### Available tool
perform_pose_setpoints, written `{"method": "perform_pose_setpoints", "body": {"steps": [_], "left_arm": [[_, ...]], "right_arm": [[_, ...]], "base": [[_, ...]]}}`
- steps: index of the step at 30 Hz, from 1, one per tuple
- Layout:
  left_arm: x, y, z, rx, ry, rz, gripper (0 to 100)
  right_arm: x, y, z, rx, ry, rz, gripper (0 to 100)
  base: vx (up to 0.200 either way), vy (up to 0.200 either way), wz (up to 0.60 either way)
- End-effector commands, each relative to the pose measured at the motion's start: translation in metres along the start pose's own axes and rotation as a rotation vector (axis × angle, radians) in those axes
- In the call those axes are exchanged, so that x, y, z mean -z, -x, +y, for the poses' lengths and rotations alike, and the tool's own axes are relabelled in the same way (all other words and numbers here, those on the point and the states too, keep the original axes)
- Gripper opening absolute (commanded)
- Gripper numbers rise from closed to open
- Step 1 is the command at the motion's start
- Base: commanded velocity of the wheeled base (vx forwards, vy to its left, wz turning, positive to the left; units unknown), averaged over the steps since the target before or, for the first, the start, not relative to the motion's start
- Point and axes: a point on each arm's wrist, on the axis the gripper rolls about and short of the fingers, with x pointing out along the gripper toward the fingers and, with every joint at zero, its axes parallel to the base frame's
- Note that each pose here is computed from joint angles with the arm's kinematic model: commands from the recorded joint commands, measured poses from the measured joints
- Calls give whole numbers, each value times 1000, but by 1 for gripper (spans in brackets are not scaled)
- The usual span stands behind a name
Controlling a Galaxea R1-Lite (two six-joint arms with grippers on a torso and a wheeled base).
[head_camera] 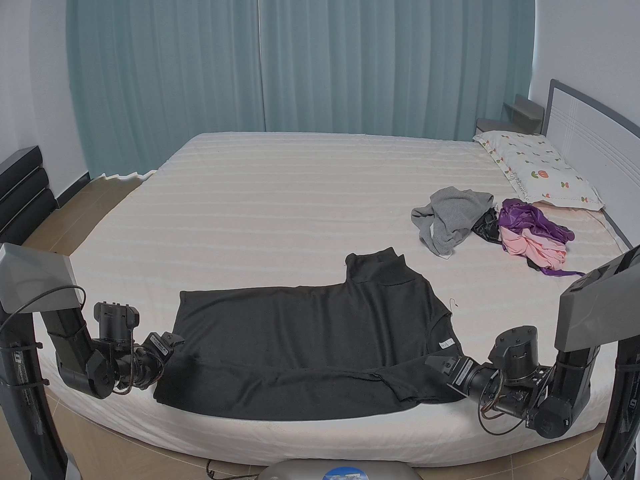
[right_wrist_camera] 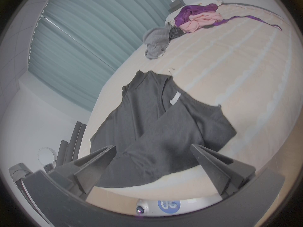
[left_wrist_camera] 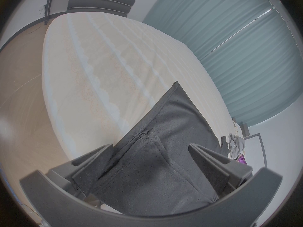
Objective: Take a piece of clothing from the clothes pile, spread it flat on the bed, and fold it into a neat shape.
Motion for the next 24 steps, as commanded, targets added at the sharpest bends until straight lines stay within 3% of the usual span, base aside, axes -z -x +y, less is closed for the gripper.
{"method": "perform_pose_setpoints", "body": {"steps": [1,7,12,24], "left_arm": [[0,0,0,-1,1,1,100],[0,0,0,-1,1,1,100],[0,-1,1,-3,-1,1,100],[1,-1,0,-2,-3,2,100]], "right_arm": [[-15,0,1,-12,-15,-52,100],[-6,-24,-20,66,-1,-7,100],[-7,-25,-24,39,-9,43,100],[-12,-35,-34,69,-18,33,100]], "base": [[0,0,0],[0,0,0],[0,0,0],[0,0,0]]}}
